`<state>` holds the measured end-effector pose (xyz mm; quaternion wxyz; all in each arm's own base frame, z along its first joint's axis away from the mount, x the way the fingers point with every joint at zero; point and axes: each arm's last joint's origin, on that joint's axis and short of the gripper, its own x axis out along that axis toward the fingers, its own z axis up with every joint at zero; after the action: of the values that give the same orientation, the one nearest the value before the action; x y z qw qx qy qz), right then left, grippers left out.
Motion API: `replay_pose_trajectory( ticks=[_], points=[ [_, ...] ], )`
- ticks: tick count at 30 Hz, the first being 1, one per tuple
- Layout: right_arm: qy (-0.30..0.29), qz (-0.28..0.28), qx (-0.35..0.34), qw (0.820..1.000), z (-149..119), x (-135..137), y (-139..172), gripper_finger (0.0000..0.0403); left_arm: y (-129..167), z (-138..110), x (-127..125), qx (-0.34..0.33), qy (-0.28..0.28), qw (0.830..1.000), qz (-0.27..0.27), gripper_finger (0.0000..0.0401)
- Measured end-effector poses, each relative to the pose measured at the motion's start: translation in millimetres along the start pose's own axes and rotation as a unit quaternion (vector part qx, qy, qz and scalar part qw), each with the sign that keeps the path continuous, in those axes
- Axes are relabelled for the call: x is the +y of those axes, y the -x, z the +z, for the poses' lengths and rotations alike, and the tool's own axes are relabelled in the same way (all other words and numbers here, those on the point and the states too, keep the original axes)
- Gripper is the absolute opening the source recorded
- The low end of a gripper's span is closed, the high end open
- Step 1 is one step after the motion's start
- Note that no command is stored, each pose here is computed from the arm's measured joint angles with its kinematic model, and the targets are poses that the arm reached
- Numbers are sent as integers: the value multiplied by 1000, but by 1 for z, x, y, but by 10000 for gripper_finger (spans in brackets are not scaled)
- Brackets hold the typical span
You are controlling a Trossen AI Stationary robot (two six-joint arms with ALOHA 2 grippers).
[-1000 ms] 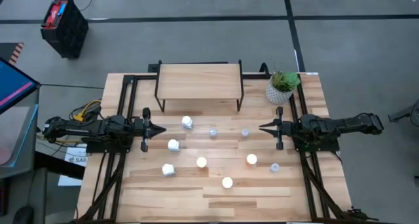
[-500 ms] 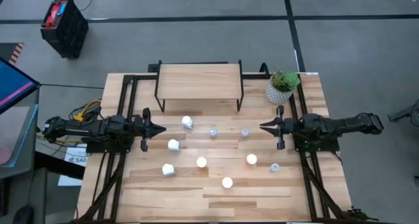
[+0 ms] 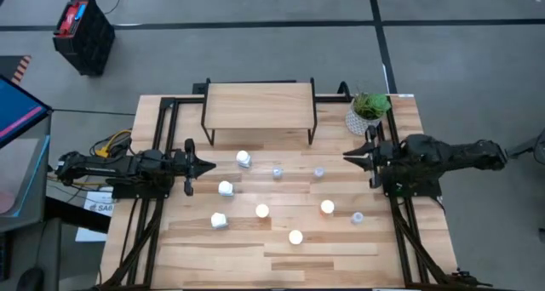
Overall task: Pick and place medicine bottles onto shelf by color
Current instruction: Put the top right transparent pill bottle on the shelf
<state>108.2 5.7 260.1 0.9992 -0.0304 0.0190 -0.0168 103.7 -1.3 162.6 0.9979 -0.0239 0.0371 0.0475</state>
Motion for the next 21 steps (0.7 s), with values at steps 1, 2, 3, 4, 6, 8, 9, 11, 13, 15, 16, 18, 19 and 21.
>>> replay_pose_trajectory(
  ticks=[1, 2, 3, 4, 6, 8, 9, 11, 13, 15, 16, 18, 19, 21],
  points=[
    [3, 0, 28, 1000, 4, 0, -2, 88, 0, 0, 0, 0, 0, 1000, 0, 0],
    [4, -1, 51, 999, 9, -1, -3, 99, 0, 0, 0, 0, 0, 1000, 0, 0],
    [6, -1, 67, 998, 14, -1, -5, 112, 0, 0, 0, 0, 0, 1000, 0, 0],
    [7, -1, 80, 997, 19, -1, -8, 127, 0, 0, 0, 0, 3, 1000, 0, 0],
    [8, 0, 107, 994, 25, 0, -13, 162, 0, 0, 0, 0, 7, 1000, 0, 0],
    [-4, -2, 129, 992, 29, -1, -18, 200, 0, 0, 0, 0, 8, 1000, 0, 0],
    [-12, -6, 139, 990, 31, -1, -20, 220, 0, 0, 0, 0, 8, 1000, 0, 0],
    [-22, -14, 160, 987, 31, -2, -26, 255, 0, 0, 0, 0, 9, 1000, 0, 0],
    [-35, -23, 177, 983, 28, -4, -32, 282, 0, 0, 0, 0, 9, 1000, 0, 0],
    [-48, -32, 197, 979, 23, -5, -36, 299, 0, 0, 0, 0, 11, 1000, 0, 0],
    [-56, -36, 203, 977, 21, -5, -39, 304, 0, 0, 0, 0, 16, 1000, 0, 0],
    [-72, -43, 223, 971, 17, -6, -43, 309, 0, 0, 0, 0, 26, 1000, 0, 0],
    [-78, -46, 238, 967, 13, -6, -45, 310, 0, 0, 0, 0, 29, 1000, 0, 0],
    [-87, -55, 269, 958, 6, -6, -49, 310, 0, 0, 0, 0, 30, 1000, 0, 0]
  ],
)
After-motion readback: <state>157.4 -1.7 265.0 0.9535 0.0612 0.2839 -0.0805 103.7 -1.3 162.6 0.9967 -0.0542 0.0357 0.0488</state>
